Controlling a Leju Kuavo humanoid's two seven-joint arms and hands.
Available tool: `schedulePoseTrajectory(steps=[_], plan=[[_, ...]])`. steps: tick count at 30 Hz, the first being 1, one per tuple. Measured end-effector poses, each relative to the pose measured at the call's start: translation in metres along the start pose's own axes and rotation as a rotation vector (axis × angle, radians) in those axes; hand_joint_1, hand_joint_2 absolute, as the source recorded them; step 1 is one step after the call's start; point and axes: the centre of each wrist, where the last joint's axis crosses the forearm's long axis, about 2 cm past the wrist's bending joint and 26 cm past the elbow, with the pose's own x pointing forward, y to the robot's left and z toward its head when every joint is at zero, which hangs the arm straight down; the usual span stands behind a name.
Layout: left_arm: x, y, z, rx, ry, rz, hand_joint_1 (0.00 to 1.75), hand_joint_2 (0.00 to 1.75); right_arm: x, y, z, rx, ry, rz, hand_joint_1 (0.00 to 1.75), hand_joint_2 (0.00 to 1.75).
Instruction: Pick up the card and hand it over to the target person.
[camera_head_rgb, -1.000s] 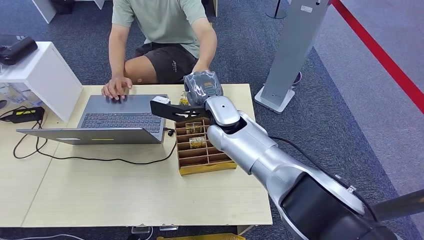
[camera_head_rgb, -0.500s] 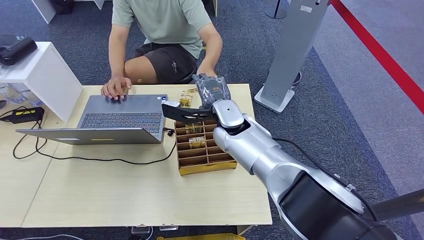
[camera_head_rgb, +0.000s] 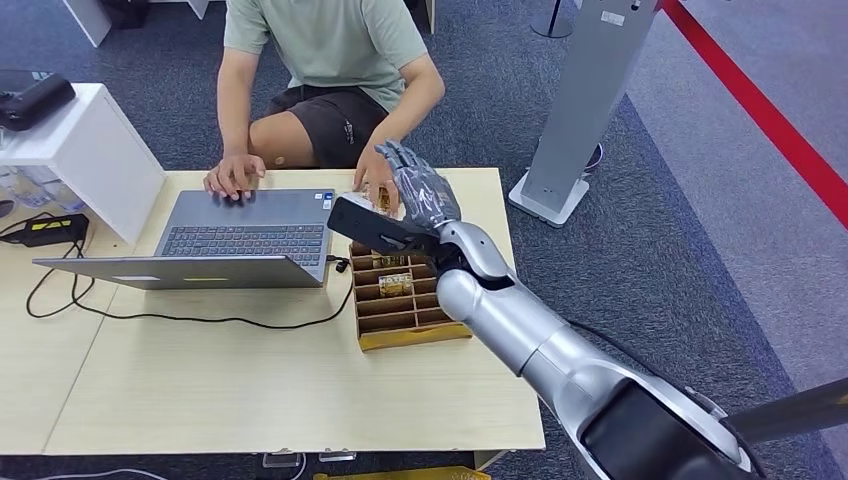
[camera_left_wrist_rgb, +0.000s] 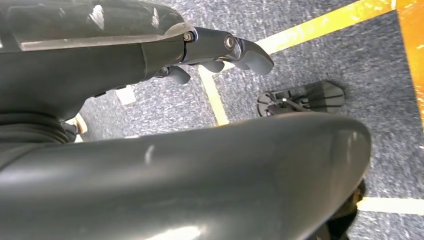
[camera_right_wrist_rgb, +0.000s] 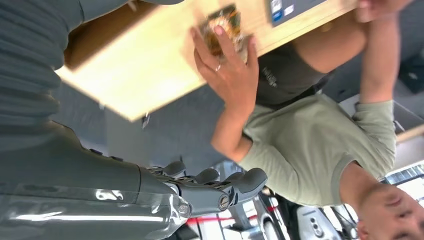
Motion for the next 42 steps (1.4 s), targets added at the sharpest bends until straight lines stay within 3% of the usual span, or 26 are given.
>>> schedulePoseTrajectory(steps=[4,7,10,13,16,19,27,42], plan=[[0.001,0.002,0.000,0.007,0.013,0.033,0.00,0.00,-0.019,-0.012,0.076,-0.001,0.035,-0.209,0.00,1.75],[0.001,0.003,0.000,0.014,0.016,0.050,0.00,0.00,-0.031,-0.003,0.110,0.021,0.089,-0.251,0.00,1.75],[0.001,0.004,0.000,0.020,0.015,0.061,0.00,0.00,-0.041,0.020,0.129,0.097,0.164,-0.284,0.00,1.75],[0.001,0.005,0.000,0.022,0.008,0.059,0.00,0.00,-0.053,0.059,0.143,0.207,0.250,-0.370,0.00,1.75],[0.001,0.005,0.000,0.021,0.005,0.060,0.00,0.00,-0.055,0.088,0.144,0.275,0.259,-0.389,0.00,1.75],[0.002,0.005,0.000,0.022,0.000,0.057,0.00,0.00,-0.052,0.098,0.137,0.297,0.232,-0.378,0.00,1.75],[0.002,0.002,0.000,0.018,-0.007,0.032,0.00,0.00,-0.050,0.086,0.130,0.277,0.214,-0.355,0.00,1.75],[0.002,0.000,0.000,0.013,0.006,0.048,0.00,0.00,-0.051,0.088,0.128,0.279,0.212,-0.325,0.00,1.75]])
